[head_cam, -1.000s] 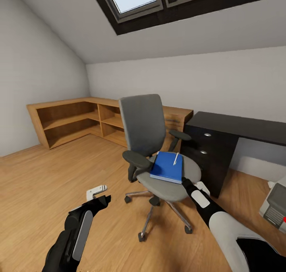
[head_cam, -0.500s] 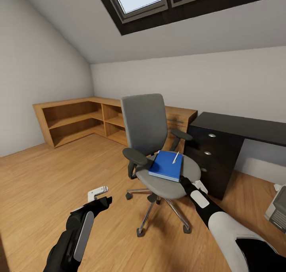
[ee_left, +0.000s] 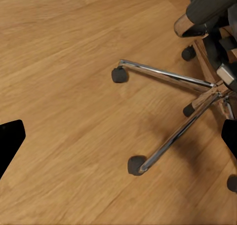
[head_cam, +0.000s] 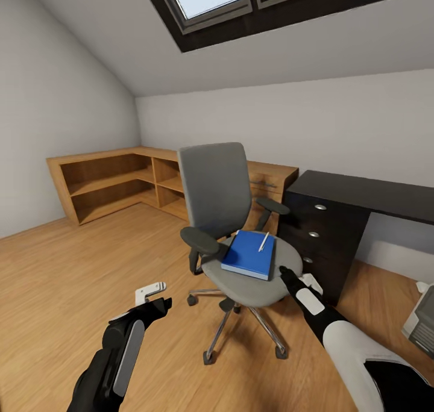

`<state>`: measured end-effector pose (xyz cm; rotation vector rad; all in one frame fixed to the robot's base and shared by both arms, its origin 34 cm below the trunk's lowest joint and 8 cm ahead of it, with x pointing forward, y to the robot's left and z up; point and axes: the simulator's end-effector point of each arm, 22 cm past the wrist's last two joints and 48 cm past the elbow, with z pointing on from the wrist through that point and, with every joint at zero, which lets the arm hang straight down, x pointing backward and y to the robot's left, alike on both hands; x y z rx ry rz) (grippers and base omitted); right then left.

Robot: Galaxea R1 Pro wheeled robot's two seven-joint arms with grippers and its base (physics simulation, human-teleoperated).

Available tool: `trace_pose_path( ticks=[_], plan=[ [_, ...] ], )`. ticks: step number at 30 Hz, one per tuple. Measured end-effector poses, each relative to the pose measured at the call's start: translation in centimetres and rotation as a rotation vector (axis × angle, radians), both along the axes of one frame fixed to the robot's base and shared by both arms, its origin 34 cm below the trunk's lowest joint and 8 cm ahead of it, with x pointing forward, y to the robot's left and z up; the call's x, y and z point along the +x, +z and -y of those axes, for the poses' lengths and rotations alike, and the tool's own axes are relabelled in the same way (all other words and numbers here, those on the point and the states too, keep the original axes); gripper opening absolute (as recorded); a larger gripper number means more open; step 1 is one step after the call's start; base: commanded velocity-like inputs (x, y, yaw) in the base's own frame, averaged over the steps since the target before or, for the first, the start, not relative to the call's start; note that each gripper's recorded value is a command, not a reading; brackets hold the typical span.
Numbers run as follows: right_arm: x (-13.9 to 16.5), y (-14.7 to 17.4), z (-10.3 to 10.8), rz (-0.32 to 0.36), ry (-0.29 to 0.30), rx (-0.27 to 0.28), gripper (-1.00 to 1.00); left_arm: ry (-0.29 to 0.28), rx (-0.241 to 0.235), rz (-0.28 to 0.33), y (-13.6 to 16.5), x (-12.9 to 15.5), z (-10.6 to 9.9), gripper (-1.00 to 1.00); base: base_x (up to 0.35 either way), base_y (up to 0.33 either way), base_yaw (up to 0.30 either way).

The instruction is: In the bedroom, organize the workspace by keeping the computer under the desk, ensuring the monitor is on the desk, placing the keyboard on the desk next to the monitor, placing the mouse on the desk next to the keyboard, moving the folder from the swivel chair onto the desk next to the mouse, stacking the notebook on top of the folder with the pen on top of the notebook, and positioning the swivel chair next to the desk.

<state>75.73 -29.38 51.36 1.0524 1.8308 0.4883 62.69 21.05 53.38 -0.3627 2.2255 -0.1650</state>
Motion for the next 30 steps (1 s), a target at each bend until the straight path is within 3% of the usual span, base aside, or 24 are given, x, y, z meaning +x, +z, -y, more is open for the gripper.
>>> trace_pose_path(
  ticks=[1,4,16,30],
  plan=[
    [-0.06,0.04,1.14,0.0,-0.015,-0.003,1.0,0.0,0.0,0.0,0.0,0.0,0.0,1.0,0.004,-0.003,0.0],
    [-0.12,0.03,1.9,0.002,-0.043,0.032,1.0,0.0,0.0,-0.001,-0.02,-0.01,-0.01,1.0,0.001,-0.001,0.0],
    [-0.13,0.01,1.89,0.004,-0.051,0.05,1.0,0.001,0.0,-0.001,-0.04,-0.01,-0.04,1.0,0.007,0.0,0.0],
    [-0.12,0.04,1.9,0.005,-0.052,0.049,1.0,-0.001,0.002,0.0,0.01,0.0,0.01,1.0,0.189,0.0,0.026]
  ],
)
